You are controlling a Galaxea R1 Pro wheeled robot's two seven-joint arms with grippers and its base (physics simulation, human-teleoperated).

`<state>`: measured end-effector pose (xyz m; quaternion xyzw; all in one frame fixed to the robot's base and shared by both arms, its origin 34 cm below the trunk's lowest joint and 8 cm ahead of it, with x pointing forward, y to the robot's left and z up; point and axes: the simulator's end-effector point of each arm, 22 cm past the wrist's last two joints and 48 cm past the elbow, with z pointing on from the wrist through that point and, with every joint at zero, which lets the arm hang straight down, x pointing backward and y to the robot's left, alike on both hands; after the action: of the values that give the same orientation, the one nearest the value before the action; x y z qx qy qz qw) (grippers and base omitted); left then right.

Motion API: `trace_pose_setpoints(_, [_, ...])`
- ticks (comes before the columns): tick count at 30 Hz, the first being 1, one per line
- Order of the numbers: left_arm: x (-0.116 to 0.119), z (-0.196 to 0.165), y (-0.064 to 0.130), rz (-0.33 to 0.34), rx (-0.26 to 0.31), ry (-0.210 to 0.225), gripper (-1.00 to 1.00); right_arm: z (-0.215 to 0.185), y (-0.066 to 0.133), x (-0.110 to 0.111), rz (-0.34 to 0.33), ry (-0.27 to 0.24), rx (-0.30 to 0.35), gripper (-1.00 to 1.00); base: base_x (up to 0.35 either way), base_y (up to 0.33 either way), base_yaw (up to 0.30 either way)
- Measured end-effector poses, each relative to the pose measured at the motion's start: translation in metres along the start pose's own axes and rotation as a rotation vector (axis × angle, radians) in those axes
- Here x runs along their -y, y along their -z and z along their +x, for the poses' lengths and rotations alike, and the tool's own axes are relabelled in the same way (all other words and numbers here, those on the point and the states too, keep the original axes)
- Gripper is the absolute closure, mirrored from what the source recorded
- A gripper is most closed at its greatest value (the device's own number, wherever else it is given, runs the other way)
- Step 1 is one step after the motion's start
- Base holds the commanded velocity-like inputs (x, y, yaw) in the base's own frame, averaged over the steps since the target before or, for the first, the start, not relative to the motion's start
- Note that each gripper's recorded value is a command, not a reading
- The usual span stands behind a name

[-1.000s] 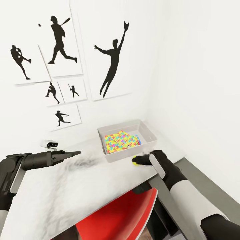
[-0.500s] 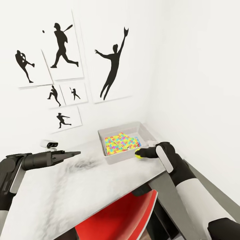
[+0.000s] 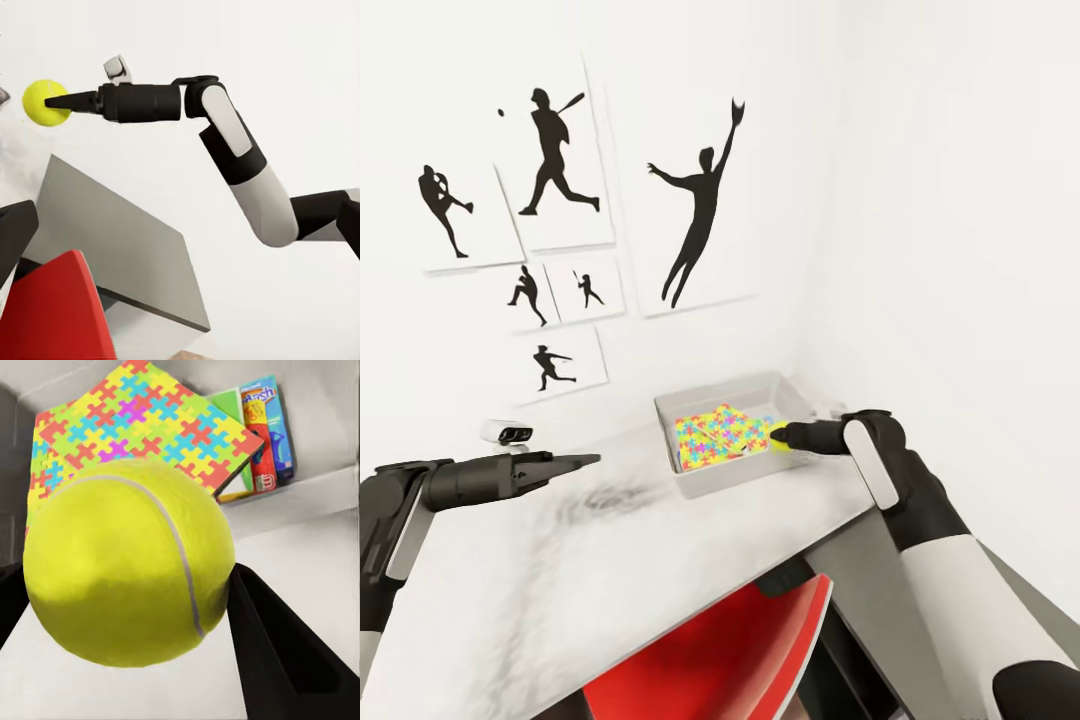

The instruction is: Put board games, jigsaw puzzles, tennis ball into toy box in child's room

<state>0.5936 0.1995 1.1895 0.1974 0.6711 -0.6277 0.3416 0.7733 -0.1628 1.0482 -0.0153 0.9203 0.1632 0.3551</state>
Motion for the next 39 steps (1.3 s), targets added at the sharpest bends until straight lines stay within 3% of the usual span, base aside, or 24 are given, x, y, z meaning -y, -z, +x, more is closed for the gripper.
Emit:
trace_pose_setpoints(9, [0.007,-0.003,0.003,-0.002,0.0,-0.014,-1.0,-0.022,0.017,0.006,-0.008,-0.05,0.06,1.0,0.0,0.0,0.0])
trace_pose_setpoints(25, [0.017,-0.007,0.003,0.002,0.003,-0.036,-1.0,-0.043,0.038,-0.003,-0.017,-0.033,0.118,1.0,0.0,0.0,0.0])
trace_pose_setpoints(39, [0.018,-0.008,0.004,0.001,0.004,-0.037,-1.0,-0.046,0.041,-0.002,-0.015,-0.029,0.128,1.0,0.034,0.013,0.0])
